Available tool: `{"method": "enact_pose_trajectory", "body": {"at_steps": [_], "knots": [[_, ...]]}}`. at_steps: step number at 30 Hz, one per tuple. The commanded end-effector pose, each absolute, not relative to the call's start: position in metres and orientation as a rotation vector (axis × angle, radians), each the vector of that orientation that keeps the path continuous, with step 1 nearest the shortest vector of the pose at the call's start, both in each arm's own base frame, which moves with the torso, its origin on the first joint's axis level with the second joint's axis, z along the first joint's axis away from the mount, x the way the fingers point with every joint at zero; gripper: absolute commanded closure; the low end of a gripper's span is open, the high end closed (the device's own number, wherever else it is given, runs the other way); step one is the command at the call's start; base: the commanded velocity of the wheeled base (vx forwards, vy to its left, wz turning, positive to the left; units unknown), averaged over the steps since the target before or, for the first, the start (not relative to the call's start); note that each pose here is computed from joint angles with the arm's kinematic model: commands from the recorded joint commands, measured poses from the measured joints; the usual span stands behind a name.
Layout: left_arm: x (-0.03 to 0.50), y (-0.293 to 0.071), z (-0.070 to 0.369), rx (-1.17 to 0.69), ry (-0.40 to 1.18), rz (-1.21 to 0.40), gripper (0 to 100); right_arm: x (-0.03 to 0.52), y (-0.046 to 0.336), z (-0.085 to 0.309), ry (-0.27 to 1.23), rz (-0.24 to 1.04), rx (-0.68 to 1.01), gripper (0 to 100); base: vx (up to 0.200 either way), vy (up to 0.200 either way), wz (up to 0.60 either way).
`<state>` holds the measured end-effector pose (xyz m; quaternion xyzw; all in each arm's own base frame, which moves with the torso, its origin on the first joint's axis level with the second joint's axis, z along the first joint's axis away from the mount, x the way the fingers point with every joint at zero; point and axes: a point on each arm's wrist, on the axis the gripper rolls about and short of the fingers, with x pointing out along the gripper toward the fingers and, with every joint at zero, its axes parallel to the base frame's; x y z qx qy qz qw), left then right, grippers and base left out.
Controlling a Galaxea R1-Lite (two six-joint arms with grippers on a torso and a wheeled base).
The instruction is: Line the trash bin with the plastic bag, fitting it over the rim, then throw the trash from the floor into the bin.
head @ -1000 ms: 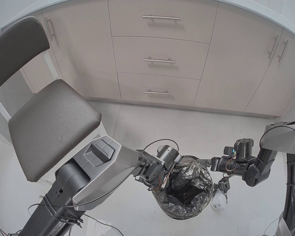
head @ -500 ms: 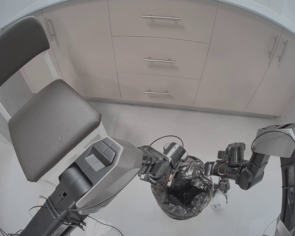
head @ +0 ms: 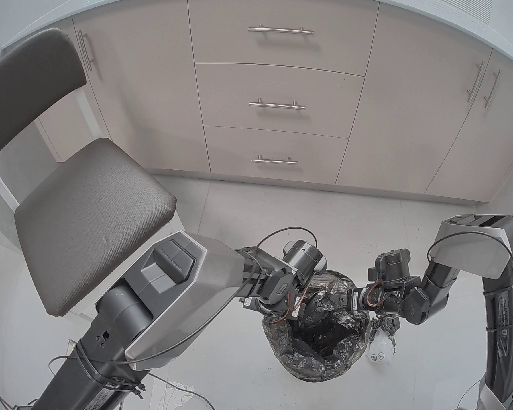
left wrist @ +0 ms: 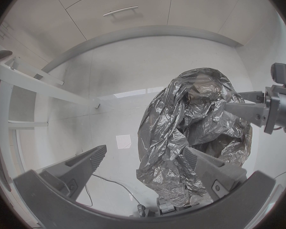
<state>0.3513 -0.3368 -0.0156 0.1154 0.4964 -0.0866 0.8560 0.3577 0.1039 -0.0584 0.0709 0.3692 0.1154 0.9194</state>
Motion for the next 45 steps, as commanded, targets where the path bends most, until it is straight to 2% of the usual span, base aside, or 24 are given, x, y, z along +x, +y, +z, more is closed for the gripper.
{"method": "enact_pose_trajectory", "body": {"at_steps": [1, 17, 19, 22, 26, 45], "knots": [[0.352, -0.337, -0.012, 0.233, 1.037, -0.183, 0, 0.368, 0.120, -0.058, 0.763, 0.221, 0.113, 0, 0.000, 0.000, 0.00], [0.349, -0.338, 0.030, 0.140, 0.994, -0.222, 0, 0.369, 0.118, -0.055, 0.738, 0.208, 0.127, 0, 0.000, 0.000, 0.00], [0.349, -0.339, 0.037, 0.131, 0.980, -0.228, 0, 0.363, 0.115, -0.044, 0.692, 0.241, 0.150, 0, 0.000, 0.000, 0.00], [0.351, -0.340, 0.039, 0.119, 0.971, -0.240, 0, 0.356, 0.107, -0.037, 0.619, 0.354, 0.223, 0, 0.000, 0.000, 0.00], [0.358, -0.338, 0.030, 0.119, 0.979, -0.230, 0, 0.360, 0.098, -0.042, 0.557, 0.347, 0.290, 0, 0.000, 0.000, 0.00], [0.373, -0.326, -0.032, 0.182, 1.097, -0.226, 0, 0.364, 0.102, -0.042, 0.553, 0.333, 0.381, 0, 0.000, 0.000, 0.00]]}}
